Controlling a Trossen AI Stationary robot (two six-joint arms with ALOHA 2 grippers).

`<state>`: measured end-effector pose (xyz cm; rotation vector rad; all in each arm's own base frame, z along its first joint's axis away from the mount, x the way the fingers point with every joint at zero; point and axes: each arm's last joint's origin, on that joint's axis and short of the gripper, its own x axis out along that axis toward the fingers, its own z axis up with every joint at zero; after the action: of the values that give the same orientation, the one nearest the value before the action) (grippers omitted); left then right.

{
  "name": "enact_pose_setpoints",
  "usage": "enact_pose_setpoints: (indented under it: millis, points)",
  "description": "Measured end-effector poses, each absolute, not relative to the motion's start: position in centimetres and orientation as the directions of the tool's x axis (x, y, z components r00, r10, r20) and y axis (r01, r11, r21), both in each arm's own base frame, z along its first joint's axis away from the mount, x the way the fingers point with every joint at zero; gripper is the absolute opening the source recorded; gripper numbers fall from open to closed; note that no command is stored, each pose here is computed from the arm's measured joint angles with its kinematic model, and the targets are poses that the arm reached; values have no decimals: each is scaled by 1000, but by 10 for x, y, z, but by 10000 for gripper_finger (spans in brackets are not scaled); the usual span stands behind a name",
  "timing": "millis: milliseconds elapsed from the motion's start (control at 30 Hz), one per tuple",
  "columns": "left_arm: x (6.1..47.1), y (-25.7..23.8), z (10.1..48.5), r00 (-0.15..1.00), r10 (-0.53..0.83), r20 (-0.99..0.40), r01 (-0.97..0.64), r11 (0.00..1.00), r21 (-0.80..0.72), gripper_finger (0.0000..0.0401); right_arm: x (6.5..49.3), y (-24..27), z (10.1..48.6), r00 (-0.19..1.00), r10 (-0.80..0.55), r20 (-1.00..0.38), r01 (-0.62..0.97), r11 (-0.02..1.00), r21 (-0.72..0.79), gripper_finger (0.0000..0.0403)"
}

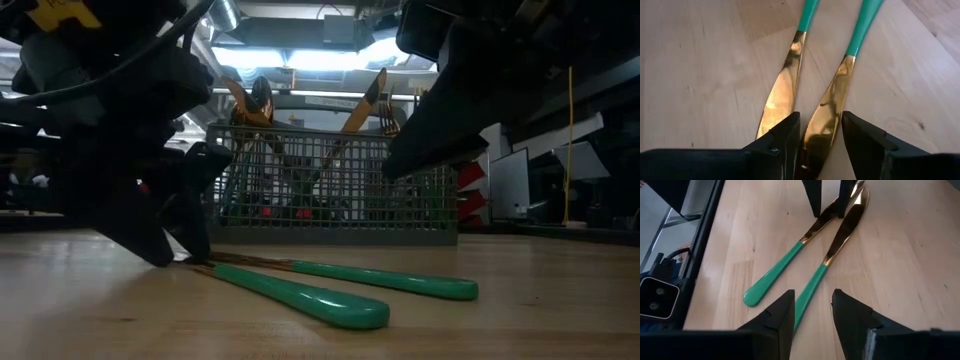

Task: Sort silverware
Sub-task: Put the green knife in the gray silverware basket

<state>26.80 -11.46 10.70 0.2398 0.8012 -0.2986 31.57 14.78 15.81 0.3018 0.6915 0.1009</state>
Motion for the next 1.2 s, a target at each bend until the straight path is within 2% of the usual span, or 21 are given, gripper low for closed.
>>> enact_pose_setpoints:
  millis: [100, 267, 500, 667, 867, 1200]
  points:
    - [267, -114, 106, 641, -175, -747, 351, 933, 82, 132, 316, 148, 158, 767, 191, -612, 8, 952, 307, 131]
    - [264, -114, 104, 609, -180, -772, 335, 941, 44, 97, 316, 148, 158, 767, 191, -612, 8, 952, 307, 131]
    - [263, -116, 104, 607, -184, -773, 349, 936, 52, 43, 316, 148, 158, 767, 191, -612, 8, 952, 306, 131]
    - [264, -117, 105, 624, -193, -757, 327, 944, 29, 19, 316, 148, 159, 773, 194, -604, 6, 950, 312, 131]
    - [266, -117, 106, 639, -200, -743, 269, 963, -28, 2, 319, 150, 163, 798, 222, -560, -20, 939, 343, 131]
    - [268, -118, 108, 667, -208, -715, 153, 978, -141, 4, 320, 155, 167, 761, 365, -537, -104, 884, 455, 131]
